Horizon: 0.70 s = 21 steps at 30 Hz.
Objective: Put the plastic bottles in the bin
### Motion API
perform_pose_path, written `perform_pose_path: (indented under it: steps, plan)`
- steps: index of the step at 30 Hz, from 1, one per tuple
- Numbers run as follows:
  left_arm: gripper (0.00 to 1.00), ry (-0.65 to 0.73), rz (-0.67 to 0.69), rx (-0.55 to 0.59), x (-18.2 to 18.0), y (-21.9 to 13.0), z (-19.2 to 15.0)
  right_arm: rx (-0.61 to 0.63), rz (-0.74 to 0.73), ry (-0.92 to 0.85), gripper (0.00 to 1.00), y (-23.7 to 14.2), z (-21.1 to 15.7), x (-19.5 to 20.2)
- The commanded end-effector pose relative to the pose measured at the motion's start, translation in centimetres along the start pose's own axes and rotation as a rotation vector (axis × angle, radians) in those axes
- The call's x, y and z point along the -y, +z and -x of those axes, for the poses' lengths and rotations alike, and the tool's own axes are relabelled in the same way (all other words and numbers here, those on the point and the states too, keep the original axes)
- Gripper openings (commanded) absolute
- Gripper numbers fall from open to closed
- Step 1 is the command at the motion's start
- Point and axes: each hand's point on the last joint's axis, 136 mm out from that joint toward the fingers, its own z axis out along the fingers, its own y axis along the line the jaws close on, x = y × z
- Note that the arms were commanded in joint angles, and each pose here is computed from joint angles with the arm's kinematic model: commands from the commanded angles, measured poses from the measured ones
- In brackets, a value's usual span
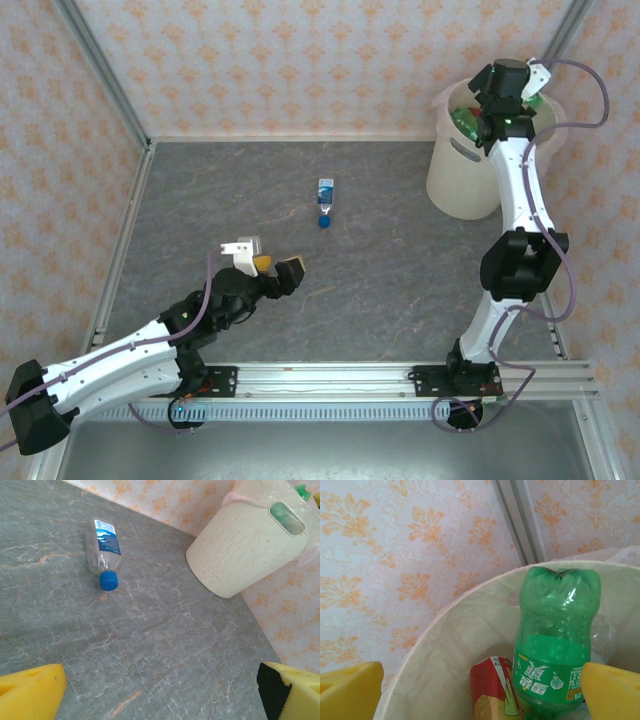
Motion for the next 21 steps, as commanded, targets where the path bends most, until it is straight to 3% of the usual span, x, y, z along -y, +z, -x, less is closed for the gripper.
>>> perform_pose_path:
  steps: [1, 13, 21]
  plan:
    - [0.99, -0.005, -0.011, 0.003, 0.4, -0.1, 0.2, 0.064, 0.067, 0.058, 1.0, -3.9, 3.9, -0.9]
    - [0.99, 0.022, 0.034, -0.01, -0.6, 0.8, -0.7, 0.056, 0.255, 0.068, 1.0, -11.2, 3.9, -5.4]
    - [0.99, 0.031, 0.035, -0.044, -1.0, 1.7, -2.2, -0.023, 0.411, -0.005, 1.0, -17.9, -2.0, -9.7]
